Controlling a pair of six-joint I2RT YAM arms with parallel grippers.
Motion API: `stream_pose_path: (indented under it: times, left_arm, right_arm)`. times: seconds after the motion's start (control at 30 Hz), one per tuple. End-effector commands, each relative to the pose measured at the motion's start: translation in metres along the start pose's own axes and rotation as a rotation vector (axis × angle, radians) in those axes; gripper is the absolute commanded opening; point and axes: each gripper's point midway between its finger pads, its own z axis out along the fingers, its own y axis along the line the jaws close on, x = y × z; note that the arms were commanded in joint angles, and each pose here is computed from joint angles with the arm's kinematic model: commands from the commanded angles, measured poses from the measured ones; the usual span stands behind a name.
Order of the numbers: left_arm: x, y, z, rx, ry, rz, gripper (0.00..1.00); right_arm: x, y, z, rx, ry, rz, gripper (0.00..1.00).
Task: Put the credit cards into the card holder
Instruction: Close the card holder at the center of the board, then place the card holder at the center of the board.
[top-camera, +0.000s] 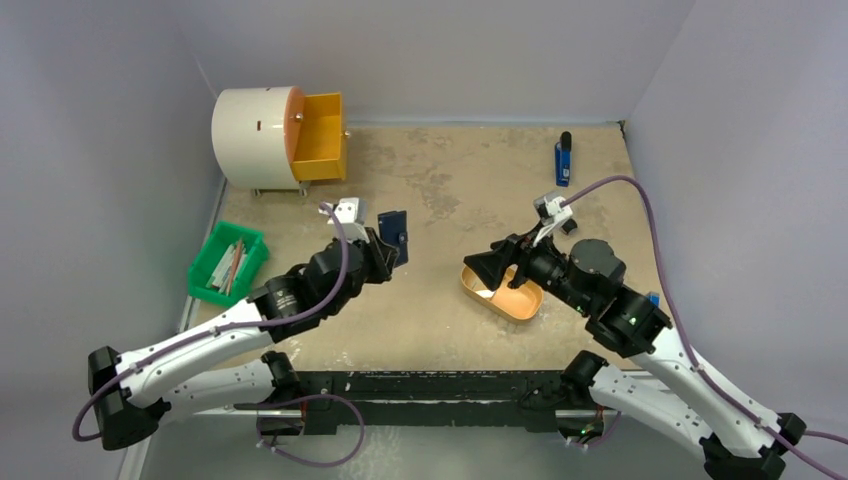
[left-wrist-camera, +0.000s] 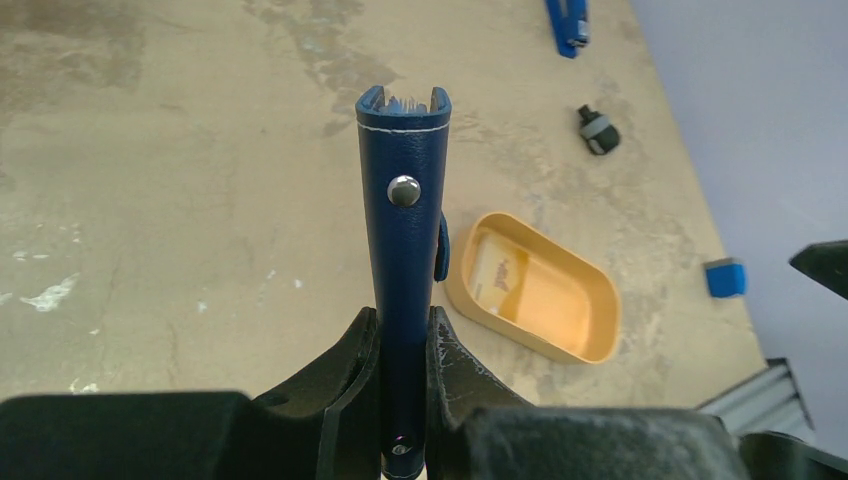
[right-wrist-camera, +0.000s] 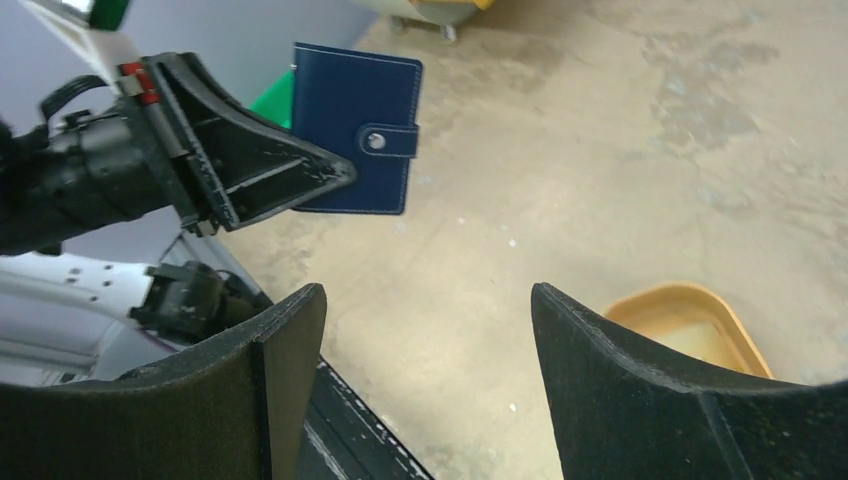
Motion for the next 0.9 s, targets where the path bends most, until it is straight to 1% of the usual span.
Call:
stream_pose_path:
  times: [0.0, 0.13, 0.23, 0.37, 0.43, 0.47, 0.57, 0.7, 0.77, 0.87]
  left_arm:
    - [-0.002, 0.022, 0.017, -0.141, -0.032, 0.012, 0.0]
    - [0.02, 0.053, 0.051, -0.268, 0.067, 0.0, 0.0]
    - [0.038, 0.063, 0.079, -0.275, 0.155, -0.041, 0.0]
    - [0.048, 0.042, 0.115, -0.154, 0.207, -0.088, 0.0]
    - [0.05, 0.038, 0.132, -0.117, 0.209, -0.123, 0.0]
    - [0.05, 0.038, 0.141, -0.102, 0.203, -0.151, 0.0]
    - [0.065, 0.054, 0.164, -0.096, 0.241, -0.207, 0.0]
    - [0.078, 0.05, 0.187, 0.004, 0.316, -0.345, 0.0]
    - [0.074, 0.045, 0.194, 0.057, 0.31, -0.414, 0.0]
    - [0.061, 0.039, 0.202, 0.136, 0.268, -0.508, 0.0]
  right_arm:
    - [0.001, -0.03, 0.004, 0.174, -0.015, 0.046, 0.77]
    - [0.025, -0.055, 0.005, 0.305, 0.105, 0.017, 0.76]
    - [0.04, -0.066, 0.003, 0.363, 0.167, 0.022, 0.76]
    - [0.049, -0.068, 0.002, 0.357, 0.17, 0.039, 0.75]
    - [0.051, -0.068, 0.001, 0.347, 0.164, 0.048, 0.75]
    - [0.053, -0.067, 0.0, 0.344, 0.162, 0.054, 0.76]
    - [0.058, -0.067, 0.001, 0.335, 0.175, 0.063, 0.76]
    - [0.06, -0.067, 0.002, 0.337, 0.184, 0.065, 0.76]
    - [0.059, -0.065, 0.003, 0.327, 0.181, 0.068, 0.76]
    - [0.06, -0.065, 0.003, 0.32, 0.179, 0.073, 0.76]
